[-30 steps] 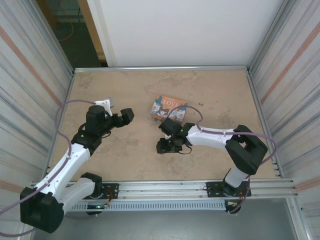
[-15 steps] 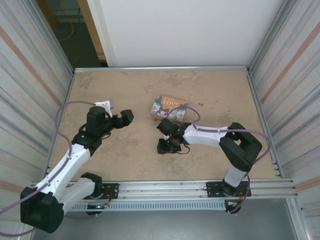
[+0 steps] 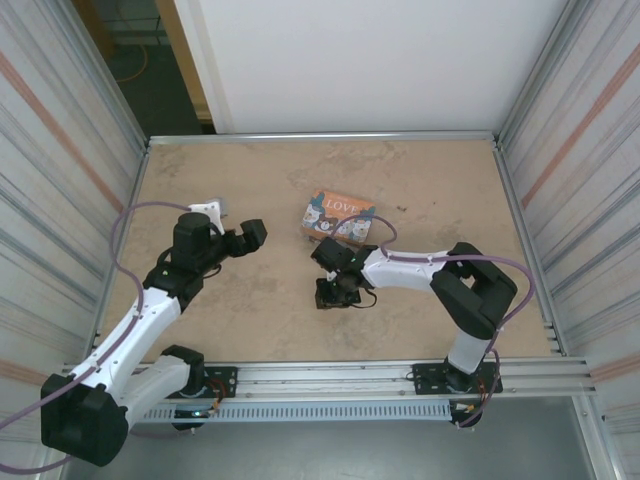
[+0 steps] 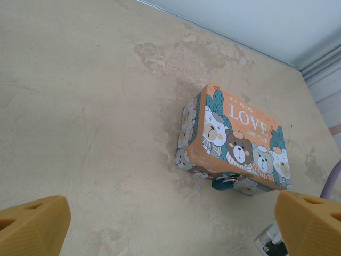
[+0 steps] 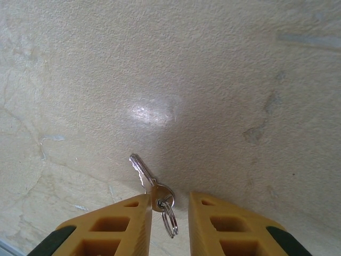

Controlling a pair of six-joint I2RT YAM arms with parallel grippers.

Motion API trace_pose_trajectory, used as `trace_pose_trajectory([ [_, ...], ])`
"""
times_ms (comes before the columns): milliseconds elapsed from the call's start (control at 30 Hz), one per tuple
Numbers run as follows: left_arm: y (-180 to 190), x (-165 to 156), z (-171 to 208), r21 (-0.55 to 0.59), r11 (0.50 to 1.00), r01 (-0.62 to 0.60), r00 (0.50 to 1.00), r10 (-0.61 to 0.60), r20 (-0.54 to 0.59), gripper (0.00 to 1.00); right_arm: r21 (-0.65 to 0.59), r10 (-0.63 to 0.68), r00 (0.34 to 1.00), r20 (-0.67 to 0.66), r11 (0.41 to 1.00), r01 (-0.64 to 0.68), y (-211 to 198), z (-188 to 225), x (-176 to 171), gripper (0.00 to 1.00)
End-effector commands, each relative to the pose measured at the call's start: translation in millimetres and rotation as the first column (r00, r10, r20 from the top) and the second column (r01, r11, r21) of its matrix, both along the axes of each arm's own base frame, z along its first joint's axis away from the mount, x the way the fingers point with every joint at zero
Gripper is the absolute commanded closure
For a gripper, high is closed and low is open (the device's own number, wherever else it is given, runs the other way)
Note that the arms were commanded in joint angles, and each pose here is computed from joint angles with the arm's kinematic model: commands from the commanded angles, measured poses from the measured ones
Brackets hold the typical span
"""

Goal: Unlock the padlock with the key

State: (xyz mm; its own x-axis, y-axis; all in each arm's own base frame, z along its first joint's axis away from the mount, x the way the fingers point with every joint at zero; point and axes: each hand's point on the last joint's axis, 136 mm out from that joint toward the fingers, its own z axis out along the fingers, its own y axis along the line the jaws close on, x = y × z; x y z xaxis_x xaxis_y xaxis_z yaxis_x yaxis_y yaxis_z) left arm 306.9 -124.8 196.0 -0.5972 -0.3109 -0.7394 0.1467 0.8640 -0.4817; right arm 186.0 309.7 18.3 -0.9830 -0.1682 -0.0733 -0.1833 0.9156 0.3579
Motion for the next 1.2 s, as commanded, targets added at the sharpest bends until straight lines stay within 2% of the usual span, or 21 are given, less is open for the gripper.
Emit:
trace_pose_trajectory([
  [0,6.2,-1.0,-3.8,0.028,1.000,-0.011,1.000,0.011,-0.002,0.01,-0.001,0.003,0.999,-0.032,1.000,-0.003,8.4,-1.5,-5.7,0.78],
  [267,8.0,-1.2,-5.5,0.031,0.999,-0.015,1.000,0.015,-0.009,0.01,-0.061,0.008,0.999,-0.034,0.998,-0.010,4.6,-6.7,-9.3,0.83],
  [600,15.5,-2.4,-2.4,0.039,0.999,-0.029,1.000,0.029,-0.001,0.01,-0.062,-0.018,1.000,0.008,0.998,0.019,3.2,-3.0,-2.7,1.00],
  [767,19.6,-3.7,6.3,0.010,0.999,-0.032,0.999,0.032,0.014,0.01,0.043,-0.065,0.996,0.067,0.997,0.062,8.2,11.9,8.4,1.00],
  [933,20.8,-5.2,23.9,-0.072,0.997,-0.019,0.999,0.022,0.042,0.01,0.196,-0.147,0.978,0.145,0.974,0.117,12.4,37.6,26.7,1.00],
  [1167,0.1,-6.7,61.1,-0.194,0.976,0.099,0.991,-0.079,0.109,0.02,0.377,-0.282,0.921,0.269,0.911,0.168,7.0,78.8,56.3,1.00],
])
